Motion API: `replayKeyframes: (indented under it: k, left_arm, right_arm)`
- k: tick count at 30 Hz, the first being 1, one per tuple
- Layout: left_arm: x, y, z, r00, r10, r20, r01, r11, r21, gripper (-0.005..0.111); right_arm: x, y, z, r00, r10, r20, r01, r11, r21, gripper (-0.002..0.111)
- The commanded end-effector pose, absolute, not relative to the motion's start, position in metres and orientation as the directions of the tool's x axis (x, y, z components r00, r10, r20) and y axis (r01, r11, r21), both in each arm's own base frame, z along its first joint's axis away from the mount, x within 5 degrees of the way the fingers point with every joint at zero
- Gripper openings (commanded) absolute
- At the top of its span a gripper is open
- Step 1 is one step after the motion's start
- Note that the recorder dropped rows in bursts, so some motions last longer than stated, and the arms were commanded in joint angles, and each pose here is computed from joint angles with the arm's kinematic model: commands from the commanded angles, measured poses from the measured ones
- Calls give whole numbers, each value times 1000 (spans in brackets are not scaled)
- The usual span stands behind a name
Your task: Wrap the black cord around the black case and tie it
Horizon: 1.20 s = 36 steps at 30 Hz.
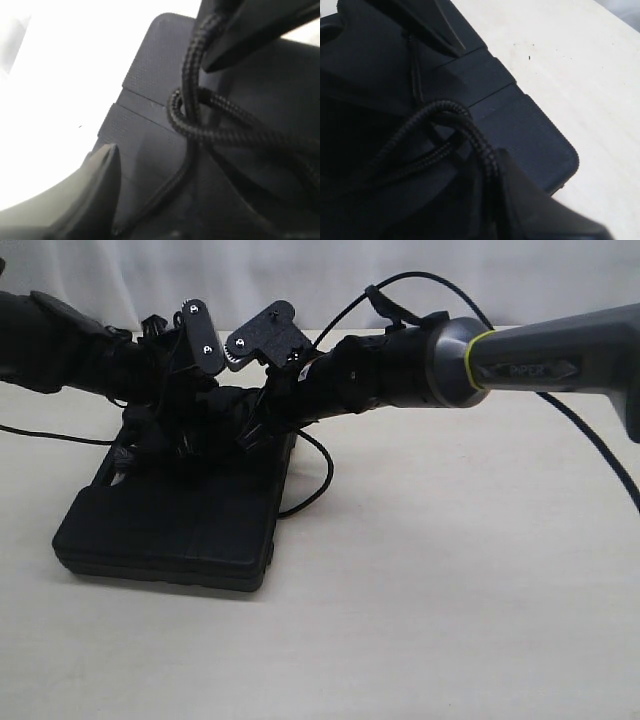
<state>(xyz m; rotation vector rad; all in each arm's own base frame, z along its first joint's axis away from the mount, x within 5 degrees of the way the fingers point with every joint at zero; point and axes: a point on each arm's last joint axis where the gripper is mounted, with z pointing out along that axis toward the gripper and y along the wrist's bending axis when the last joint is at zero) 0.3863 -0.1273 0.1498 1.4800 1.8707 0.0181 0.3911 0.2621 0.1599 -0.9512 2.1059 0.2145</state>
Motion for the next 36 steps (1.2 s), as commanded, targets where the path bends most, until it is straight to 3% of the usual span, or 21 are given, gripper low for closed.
replayKeyframes:
  k: [1,4,9,15,23,26,36]
  left_arm:
    - [387,-131,136,-56,855,-515,850,311,425,45]
    - [388,-131,128,-69,858,-509,856,313,411,35]
    - [389,-130,128,-75,858,-507,849,322,419,1]
    - [398,-119,138,-168,858,-486,753,429,498,0]
    - [398,-113,181,-162,840,-517,655,483,580,0]
    - [396,-111,199,-147,837,-528,619,494,611,0]
    - [381,-106,261,-70,814,-577,516,524,677,0]
  right_arm:
    - [391,262,160,-387,-564,-730,-696,698,-171,4]
    - [391,262,160,-387,-564,-730,-696,698,-171,4]
    - [391,262,160,-384,-567,-729,-697,695,-174,4]
    - [390,262,159,-332,-631,-701,-733,641,-229,5]
    - [389,262,162,-314,-649,-692,-745,621,-244,42]
    - [388,261,164,-320,-654,-686,-750,617,-238,51]
    - [380,258,185,-320,-665,-675,-768,600,-227,51]
